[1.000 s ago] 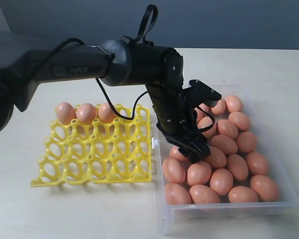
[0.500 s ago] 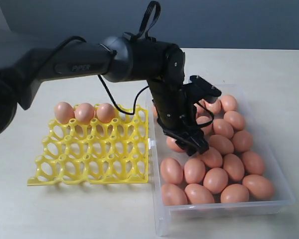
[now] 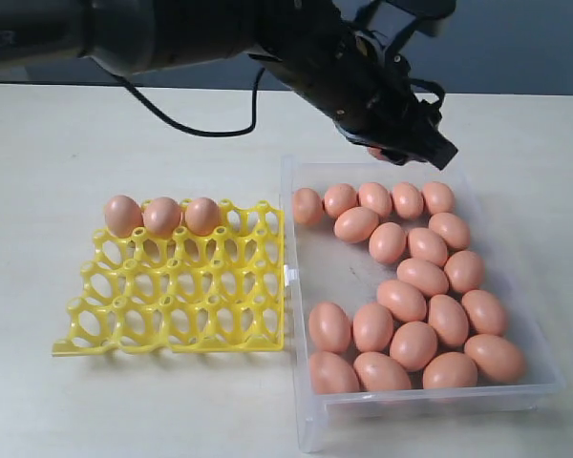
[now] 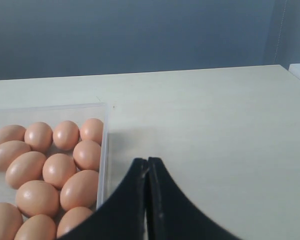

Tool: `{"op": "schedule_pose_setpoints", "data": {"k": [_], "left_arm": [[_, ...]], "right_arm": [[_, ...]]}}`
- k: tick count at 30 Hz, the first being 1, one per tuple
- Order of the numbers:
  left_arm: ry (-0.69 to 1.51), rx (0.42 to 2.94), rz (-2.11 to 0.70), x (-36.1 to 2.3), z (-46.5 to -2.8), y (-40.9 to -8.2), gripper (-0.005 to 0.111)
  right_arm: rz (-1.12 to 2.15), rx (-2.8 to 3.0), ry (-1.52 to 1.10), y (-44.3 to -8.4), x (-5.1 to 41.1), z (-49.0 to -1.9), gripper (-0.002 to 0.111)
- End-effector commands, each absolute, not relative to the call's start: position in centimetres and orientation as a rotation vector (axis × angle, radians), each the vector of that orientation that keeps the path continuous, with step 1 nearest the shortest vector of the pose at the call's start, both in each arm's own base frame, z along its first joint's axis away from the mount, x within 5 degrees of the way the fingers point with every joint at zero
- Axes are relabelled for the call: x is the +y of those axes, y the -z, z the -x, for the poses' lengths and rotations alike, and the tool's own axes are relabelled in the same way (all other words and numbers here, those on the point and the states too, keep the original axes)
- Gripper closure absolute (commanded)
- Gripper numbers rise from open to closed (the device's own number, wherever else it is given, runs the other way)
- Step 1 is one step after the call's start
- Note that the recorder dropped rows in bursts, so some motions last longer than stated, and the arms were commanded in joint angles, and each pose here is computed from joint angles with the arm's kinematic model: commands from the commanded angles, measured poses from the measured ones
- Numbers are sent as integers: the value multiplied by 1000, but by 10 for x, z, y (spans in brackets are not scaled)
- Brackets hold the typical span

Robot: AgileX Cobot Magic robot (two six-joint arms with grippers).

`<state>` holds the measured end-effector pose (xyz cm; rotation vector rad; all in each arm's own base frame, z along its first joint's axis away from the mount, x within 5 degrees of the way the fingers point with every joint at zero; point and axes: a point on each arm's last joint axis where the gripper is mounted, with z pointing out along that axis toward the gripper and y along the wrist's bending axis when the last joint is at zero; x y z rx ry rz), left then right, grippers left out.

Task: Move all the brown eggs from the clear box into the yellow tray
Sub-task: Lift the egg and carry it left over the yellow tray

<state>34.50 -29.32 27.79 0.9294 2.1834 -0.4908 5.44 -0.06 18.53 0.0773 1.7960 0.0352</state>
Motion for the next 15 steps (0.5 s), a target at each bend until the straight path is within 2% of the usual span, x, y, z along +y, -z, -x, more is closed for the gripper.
{"op": "schedule_pose_setpoints", "data": {"k": [1,15], "left_arm": [[518,2095,-782,-282,-338,-282,106],[390,1799,-212,-209,-305,-225,106]], "right_arm": [[-72,1787,-31,-186,-1,-54,109],[-72,1787,-31,-186,-1,-54,109]]}}
